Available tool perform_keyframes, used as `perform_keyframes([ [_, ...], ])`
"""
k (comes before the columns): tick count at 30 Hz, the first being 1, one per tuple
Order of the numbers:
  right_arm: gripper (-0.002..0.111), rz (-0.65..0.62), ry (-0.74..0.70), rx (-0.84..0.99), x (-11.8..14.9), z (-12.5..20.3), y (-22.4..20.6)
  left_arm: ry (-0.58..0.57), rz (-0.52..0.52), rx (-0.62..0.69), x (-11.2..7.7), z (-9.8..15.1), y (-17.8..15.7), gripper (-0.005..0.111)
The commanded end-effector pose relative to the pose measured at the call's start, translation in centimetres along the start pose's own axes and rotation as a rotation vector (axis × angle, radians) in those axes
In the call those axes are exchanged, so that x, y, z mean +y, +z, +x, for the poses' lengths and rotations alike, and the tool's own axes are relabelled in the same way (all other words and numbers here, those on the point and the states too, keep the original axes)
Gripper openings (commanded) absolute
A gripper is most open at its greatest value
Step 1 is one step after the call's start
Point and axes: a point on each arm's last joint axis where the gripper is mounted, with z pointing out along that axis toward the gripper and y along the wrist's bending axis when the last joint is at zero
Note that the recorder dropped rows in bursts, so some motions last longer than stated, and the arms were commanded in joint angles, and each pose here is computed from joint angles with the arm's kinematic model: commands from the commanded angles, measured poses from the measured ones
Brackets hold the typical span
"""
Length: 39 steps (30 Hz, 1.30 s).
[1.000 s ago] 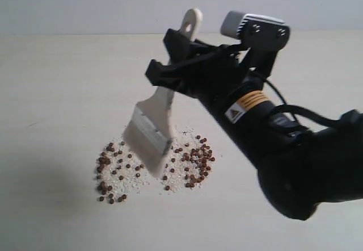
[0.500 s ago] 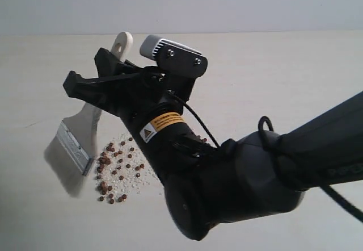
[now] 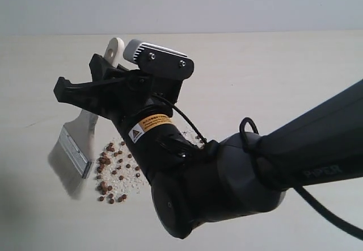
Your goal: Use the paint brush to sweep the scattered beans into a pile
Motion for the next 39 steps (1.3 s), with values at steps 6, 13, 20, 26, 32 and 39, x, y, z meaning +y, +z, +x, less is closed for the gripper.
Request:
perform_keyframes([
  [6, 0.000, 0.067, -0.081, -0.032, -0.3, 2.5, 0.3, 0.001, 0.001, -0.001, 0.0, 0.1, 0.0, 0.000],
  [13, 0.000, 0.076, -0.152, 0.021, -0.2, 3.4, 0.9, 0.001, 0.001, -0.001, 0.0, 0.1, 0.0, 0.000],
  [20, 0.000, 0.141, -0.240, 0.061, -0.8, 3.7, 0.8, 0.001, 0.001, -0.001, 0.0, 0.1, 0.0, 0.000],
  [26, 0.000, 0.176, -0.307, 0.062, -1.1, 3.6, 0.8, 0.001, 0.001, -0.001, 0.0, 0.1, 0.0, 0.000],
  [32, 0.000, 0.245, -0.390, 0.033, -1.8, 3.1, 0.7, 0.001, 0.001, -0.001, 0.0, 0.1, 0.0, 0.000],
  [39, 0.000, 0.332, -0.461, 0.016, -3.0, 2.3, 1.0, 0.001, 0.001, -0.001, 0.0, 0.1, 0.0, 0.000],
])
